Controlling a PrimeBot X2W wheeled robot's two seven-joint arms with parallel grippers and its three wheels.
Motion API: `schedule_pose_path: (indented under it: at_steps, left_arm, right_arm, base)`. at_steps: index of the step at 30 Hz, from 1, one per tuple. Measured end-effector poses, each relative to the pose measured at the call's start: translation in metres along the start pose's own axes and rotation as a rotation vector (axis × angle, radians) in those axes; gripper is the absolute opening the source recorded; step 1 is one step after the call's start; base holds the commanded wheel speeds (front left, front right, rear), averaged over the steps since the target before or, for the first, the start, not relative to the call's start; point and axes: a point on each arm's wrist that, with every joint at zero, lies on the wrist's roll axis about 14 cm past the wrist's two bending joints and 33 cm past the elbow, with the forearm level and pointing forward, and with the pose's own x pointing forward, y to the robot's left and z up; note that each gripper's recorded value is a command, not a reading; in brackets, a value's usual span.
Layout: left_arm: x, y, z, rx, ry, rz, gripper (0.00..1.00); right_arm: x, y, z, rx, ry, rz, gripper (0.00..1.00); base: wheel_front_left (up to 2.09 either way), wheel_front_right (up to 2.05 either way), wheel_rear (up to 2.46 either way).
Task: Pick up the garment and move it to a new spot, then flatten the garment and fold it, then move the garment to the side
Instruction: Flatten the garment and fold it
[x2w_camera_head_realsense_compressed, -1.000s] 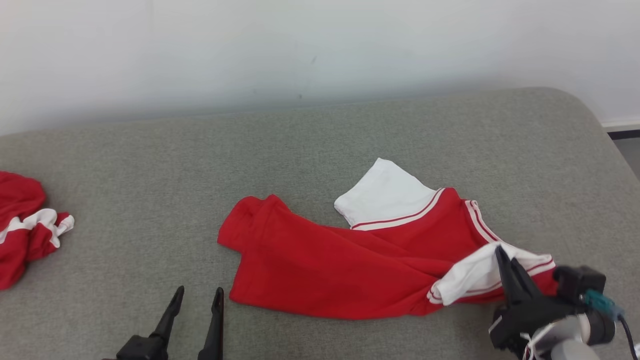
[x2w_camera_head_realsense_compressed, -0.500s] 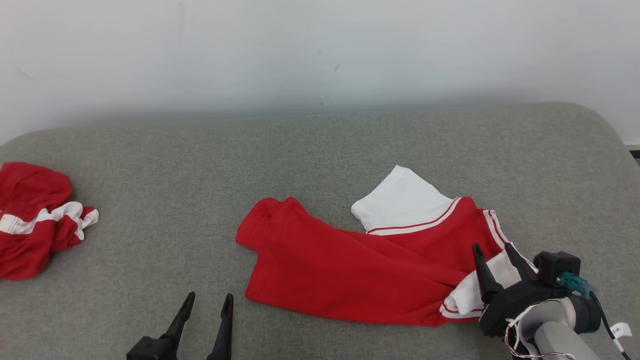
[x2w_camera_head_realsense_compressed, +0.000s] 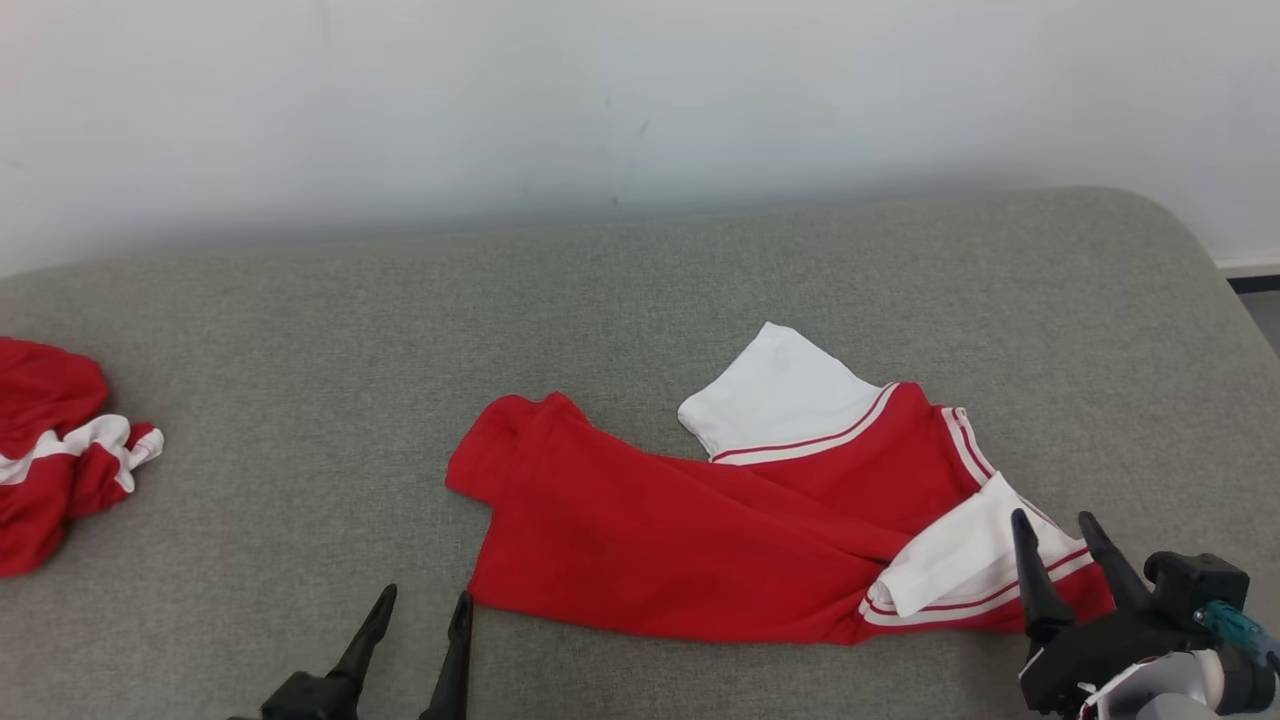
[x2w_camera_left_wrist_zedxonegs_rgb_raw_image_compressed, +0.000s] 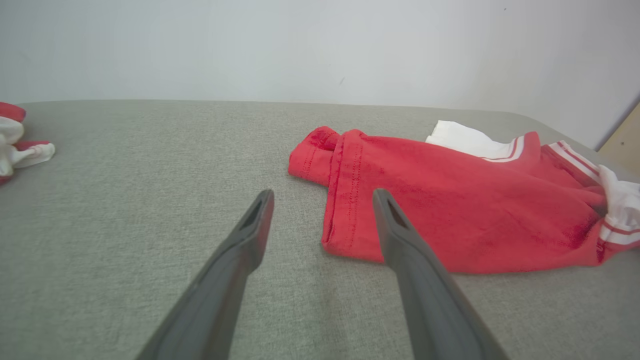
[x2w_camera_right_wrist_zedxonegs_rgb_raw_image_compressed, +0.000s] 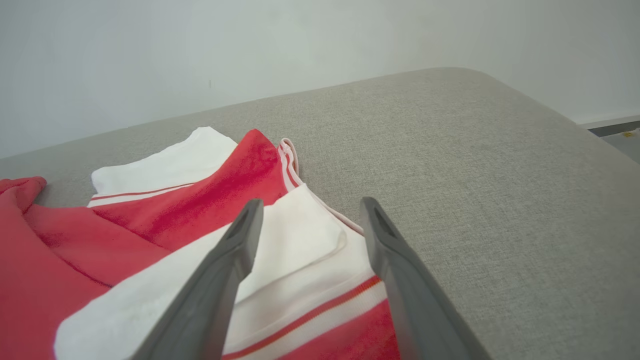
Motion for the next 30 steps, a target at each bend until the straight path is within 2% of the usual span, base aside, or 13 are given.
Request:
schedule_pose_path:
  at_steps: [4,18,19,20,21,22,30]
  left_arm:
    - [0.012,-0.009,-0.006,0.004,0.024,-0.045,1.00]
    - [0.032,-0.012,-0.042,-0.002,0.156,-0.094,1.00]
    - [0.033,-0.013,-0.045,-0.007,0.166,-0.096,1.00]
    - [0.032,-0.012,-0.048,-0.018,0.179,-0.091,0.65]
    - [0.032,-0.013,-0.051,-0.021,0.188,-0.093,0.43]
    - [0.033,-0.013,-0.052,-0.020,0.195,-0.095,0.00]
    - [0.034,-0.015,-0.044,-0.038,0.173,-0.101,0.00]
  right_arm:
    - [-0.002,-0.007,-0.006,-0.002,0.015,-0.027,1.00]
    - [0.016,0.002,-0.034,0.002,0.124,-0.033,1.00]
    - [0.018,0.003,-0.035,0.002,0.130,-0.032,0.66]
    - [0.019,0.005,-0.036,0.004,0.136,-0.030,0.16]
    - [0.020,0.006,-0.038,0.006,0.143,-0.029,0.00]
    - [0.021,0.008,-0.038,0.009,0.145,-0.026,0.00]
    - [0.021,0.008,-0.029,0.032,0.102,-0.028,0.00]
  base:
    - [0.00,0.00,0.00]
    - [0.00,0.00,0.00]
    - [0.00,0.00,0.00]
    - [0.00,0.00,0.00]
    - [0.00,0.00,0.00]
    - [0.00,0.00,0.00]
    - [0.00,0.00,0.00]
